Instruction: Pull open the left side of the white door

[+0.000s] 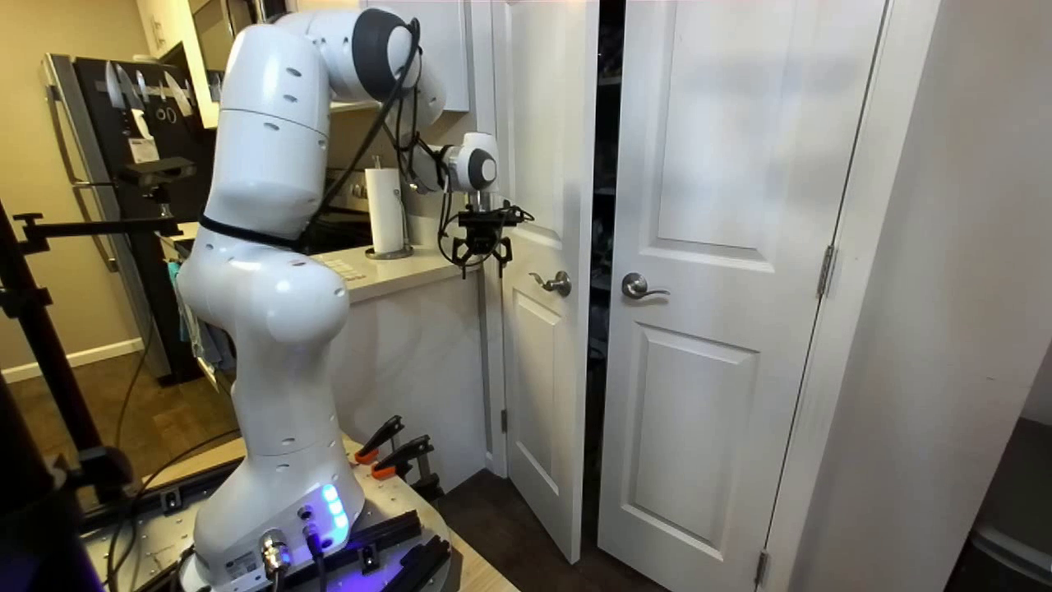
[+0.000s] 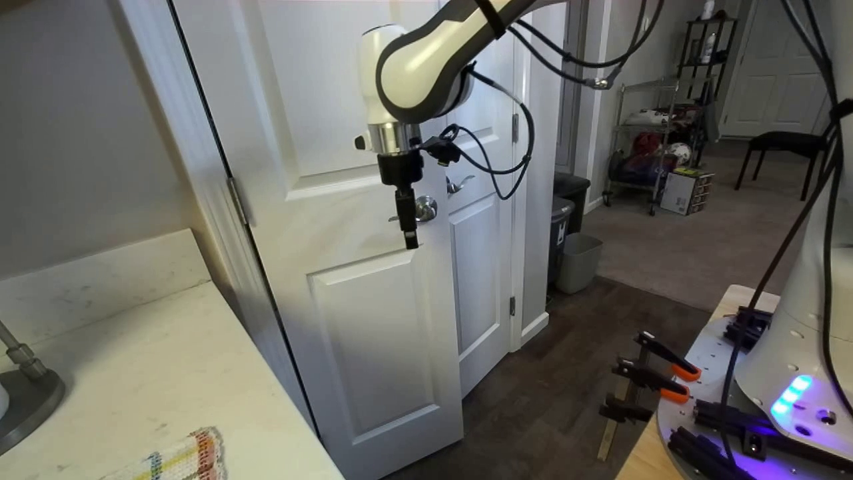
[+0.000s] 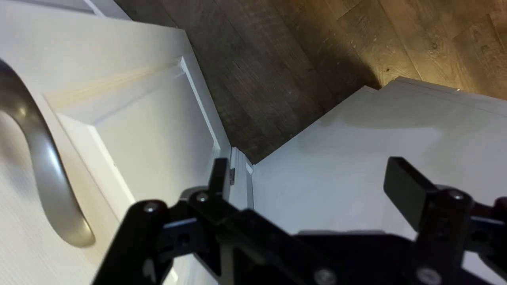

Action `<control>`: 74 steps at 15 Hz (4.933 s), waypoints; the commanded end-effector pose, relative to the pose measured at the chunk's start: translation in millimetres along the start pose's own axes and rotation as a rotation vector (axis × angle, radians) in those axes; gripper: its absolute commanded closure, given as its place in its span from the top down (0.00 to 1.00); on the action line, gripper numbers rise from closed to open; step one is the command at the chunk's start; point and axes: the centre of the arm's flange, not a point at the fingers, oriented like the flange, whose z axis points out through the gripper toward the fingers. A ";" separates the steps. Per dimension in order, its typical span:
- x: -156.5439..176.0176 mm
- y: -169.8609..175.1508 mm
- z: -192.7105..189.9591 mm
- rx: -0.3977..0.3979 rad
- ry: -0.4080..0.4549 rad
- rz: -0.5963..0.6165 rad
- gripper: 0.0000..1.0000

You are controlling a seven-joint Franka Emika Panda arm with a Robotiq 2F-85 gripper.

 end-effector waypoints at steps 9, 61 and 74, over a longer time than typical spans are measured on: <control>-180.7 -5.3 -33.3 -0.086 -0.053 0.220 1.00; -230.4 228.5 -58.2 -0.099 0.752 -0.121 1.00; -172.8 241.4 -57.7 -0.025 0.844 -0.141 1.00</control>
